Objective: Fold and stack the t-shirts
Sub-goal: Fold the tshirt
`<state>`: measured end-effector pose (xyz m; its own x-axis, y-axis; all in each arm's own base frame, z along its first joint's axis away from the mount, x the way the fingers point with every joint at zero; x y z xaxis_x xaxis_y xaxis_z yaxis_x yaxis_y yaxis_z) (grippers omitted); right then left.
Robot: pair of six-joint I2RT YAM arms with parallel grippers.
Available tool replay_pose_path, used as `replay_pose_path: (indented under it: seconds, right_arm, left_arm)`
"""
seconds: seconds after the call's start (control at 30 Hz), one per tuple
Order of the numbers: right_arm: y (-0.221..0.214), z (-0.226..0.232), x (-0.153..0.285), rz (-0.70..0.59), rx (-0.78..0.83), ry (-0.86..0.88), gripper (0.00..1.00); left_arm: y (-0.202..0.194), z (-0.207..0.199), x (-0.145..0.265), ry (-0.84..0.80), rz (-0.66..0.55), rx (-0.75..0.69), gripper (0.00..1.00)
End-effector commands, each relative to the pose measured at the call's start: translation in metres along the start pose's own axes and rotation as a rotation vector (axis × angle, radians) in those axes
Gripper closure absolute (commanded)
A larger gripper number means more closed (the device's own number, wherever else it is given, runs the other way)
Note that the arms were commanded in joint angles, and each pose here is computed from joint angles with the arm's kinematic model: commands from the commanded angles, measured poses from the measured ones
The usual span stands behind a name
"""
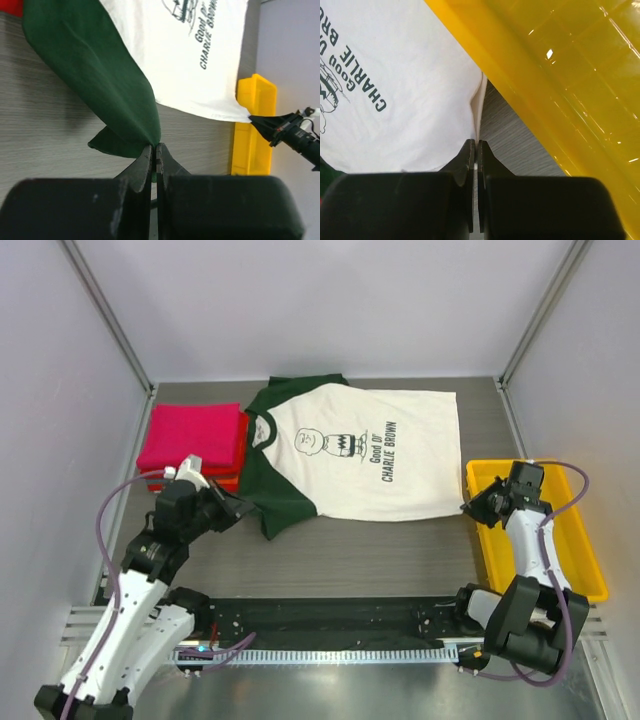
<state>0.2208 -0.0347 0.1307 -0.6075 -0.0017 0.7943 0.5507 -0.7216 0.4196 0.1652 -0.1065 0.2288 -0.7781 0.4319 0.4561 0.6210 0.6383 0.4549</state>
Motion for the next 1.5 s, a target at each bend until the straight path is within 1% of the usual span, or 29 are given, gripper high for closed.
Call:
replay_pose_path:
  seconds: [0.0, 0.07, 0.1, 0.2, 0.23, 0.3, 0.33, 0.43, 0.47, 0.6, 0.67, 0.77, 0.9, 0.97, 1.13, 1.33, 1.47]
  right_arm:
    - [0.026, 0.011, -0.002, -0.061, 0.020, -0.016, 0.99]
    - [0.028, 0.014, -0.010, -0.051, 0.032, -0.034, 0.99]
    - [0.031, 0.020, -0.011, -0.056, 0.041, -0.031, 0.99]
    - [0.034, 0.035, -0.019, -0.051, 0.069, -0.044, 0.99]
    - [0.035, 0.038, -0.021, -0.052, 0.073, -0.053, 0.99]
    - [0.040, 0.043, -0.028, -0.050, 0.079, -0.065, 0.99]
    - [0.042, 0.044, -0.030, -0.048, 0.079, -0.067, 0.99]
    - [0.048, 0.049, -0.032, -0.051, 0.073, -0.066, 0.99]
    - [0.050, 0.050, -0.033, -0.056, 0.066, -0.068, 0.99]
    - [0.060, 0.054, -0.032, -0.091, 0.042, -0.082, 0.99]
    - [0.063, 0.055, -0.034, -0.093, 0.034, -0.088, 0.99]
    - [0.066, 0.055, -0.037, -0.095, 0.016, -0.097, 0.99]
    - [0.067, 0.049, -0.039, -0.117, -0.008, -0.143, 0.99]
    - [0.066, 0.047, -0.040, -0.117, -0.013, -0.152, 0.99]
    - [0.069, 0.045, -0.042, -0.135, -0.031, -0.175, 0.99]
    - [0.079, 0.048, -0.045, -0.157, -0.037, -0.193, 0.99]
    - [0.084, 0.051, -0.048, -0.160, -0.042, -0.193, 0.99]
  left_arm:
    - [0.024, -0.024, -0.007, -0.008, -0.043, -0.046, 1.00]
    - [0.033, -0.026, -0.015, 0.033, -0.054, -0.058, 0.99]
    - [0.035, -0.025, -0.024, 0.069, -0.036, -0.059, 1.00]
    - [0.055, -0.051, -0.028, 0.041, -0.050, -0.097, 1.00]
    - [0.057, -0.050, -0.040, 0.068, -0.026, -0.098, 1.00]
    - [0.067, -0.062, -0.046, 0.055, -0.021, -0.116, 1.00]
    - [0.067, -0.061, -0.056, 0.076, 0.003, -0.114, 1.00]
    - [0.074, -0.072, -0.070, 0.055, 0.027, -0.109, 0.99]
    - [0.073, -0.070, -0.080, 0.071, 0.052, -0.102, 1.00]
    - [0.086, -0.084, -0.099, 0.069, 0.056, -0.097, 1.00]
    - [0.089, -0.083, -0.112, 0.090, 0.072, -0.100, 1.00]
    - [0.103, -0.095, -0.122, 0.097, 0.061, -0.127, 1.00]
    - [0.112, -0.095, -0.139, 0.156, 0.082, -0.155, 1.00]
    - [0.116, -0.100, -0.143, 0.154, 0.086, -0.159, 1.00]
    - [0.117, -0.096, -0.165, 0.174, 0.110, -0.153, 1.00]
    - [0.130, -0.098, -0.182, 0.212, 0.088, -0.185, 1.00]
    - [0.142, -0.108, -0.188, 0.208, 0.066, -0.199, 1.00]
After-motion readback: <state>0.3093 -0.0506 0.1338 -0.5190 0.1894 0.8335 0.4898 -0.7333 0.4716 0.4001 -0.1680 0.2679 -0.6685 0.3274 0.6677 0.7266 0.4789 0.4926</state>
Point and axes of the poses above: each gripper's point midway between its finger pads, its own x axis back along the fingers, its own z axis along the line the jaws close on, y = z × x, the point moved 6 cm from there along x, back along the fingers, and after that the axes turned 5 degrees about x, right-handed, at the moved point
